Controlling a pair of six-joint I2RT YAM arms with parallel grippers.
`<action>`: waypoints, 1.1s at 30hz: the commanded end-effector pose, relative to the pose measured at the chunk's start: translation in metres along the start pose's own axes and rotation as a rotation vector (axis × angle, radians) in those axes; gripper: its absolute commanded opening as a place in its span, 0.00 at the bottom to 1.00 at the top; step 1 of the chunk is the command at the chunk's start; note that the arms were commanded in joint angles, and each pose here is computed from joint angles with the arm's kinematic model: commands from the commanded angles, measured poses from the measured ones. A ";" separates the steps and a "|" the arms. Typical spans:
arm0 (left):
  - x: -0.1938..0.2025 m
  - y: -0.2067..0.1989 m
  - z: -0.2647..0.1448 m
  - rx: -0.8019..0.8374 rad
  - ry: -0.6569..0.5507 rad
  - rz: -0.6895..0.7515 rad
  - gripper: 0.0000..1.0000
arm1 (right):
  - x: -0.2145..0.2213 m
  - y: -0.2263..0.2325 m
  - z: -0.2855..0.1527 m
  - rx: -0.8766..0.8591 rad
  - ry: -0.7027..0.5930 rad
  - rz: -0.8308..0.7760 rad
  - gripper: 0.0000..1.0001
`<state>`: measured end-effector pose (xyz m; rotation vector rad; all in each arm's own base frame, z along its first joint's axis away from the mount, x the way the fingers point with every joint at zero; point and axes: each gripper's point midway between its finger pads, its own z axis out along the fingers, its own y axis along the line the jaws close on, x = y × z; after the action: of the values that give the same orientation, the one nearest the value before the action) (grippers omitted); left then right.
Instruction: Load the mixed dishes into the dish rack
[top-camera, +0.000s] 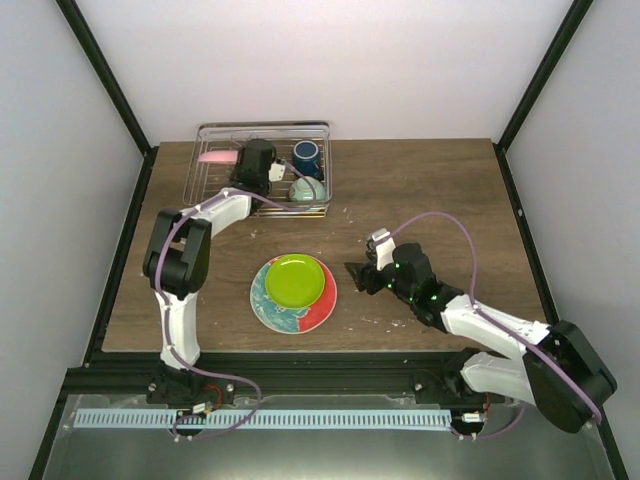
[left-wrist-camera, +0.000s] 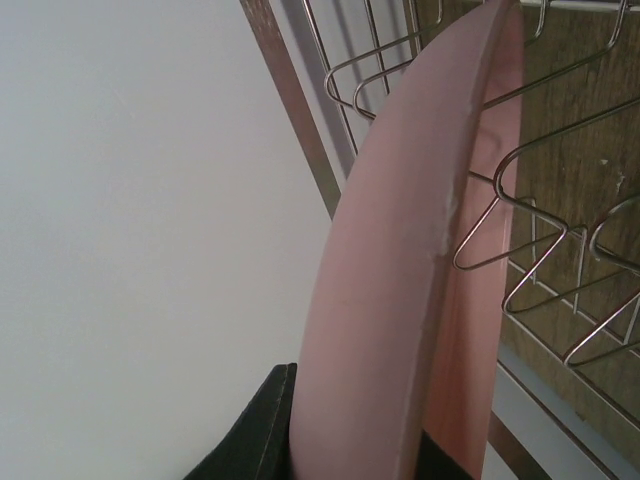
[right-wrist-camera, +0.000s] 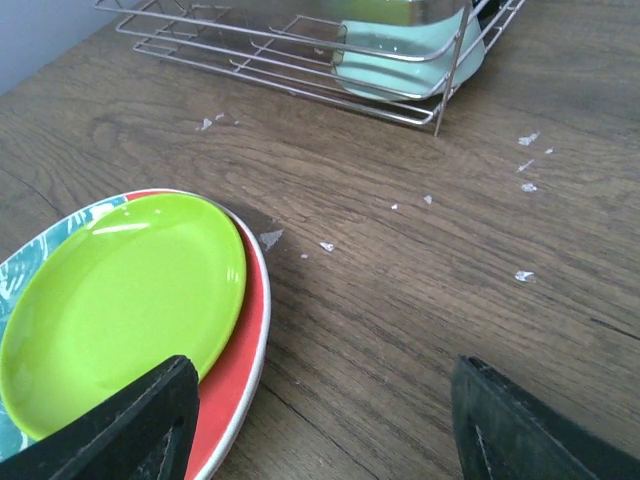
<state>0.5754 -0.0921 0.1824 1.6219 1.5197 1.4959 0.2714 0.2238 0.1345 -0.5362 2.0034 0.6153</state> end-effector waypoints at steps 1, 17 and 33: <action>0.000 0.014 0.004 -0.049 0.017 -0.012 0.00 | -0.007 -0.002 0.005 -0.009 -0.012 0.011 0.70; -0.001 0.033 -0.005 -0.142 0.067 -0.079 1.00 | -0.004 -0.001 0.011 -0.032 0.007 0.019 0.71; 0.003 0.078 -0.086 -0.142 0.033 -0.446 1.00 | -0.010 -0.002 -0.003 -0.014 -0.012 0.020 0.86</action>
<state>0.5474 -0.1387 0.2399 1.3311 1.5313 1.4346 0.2703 0.2255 0.1266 -0.5517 2.0312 0.6526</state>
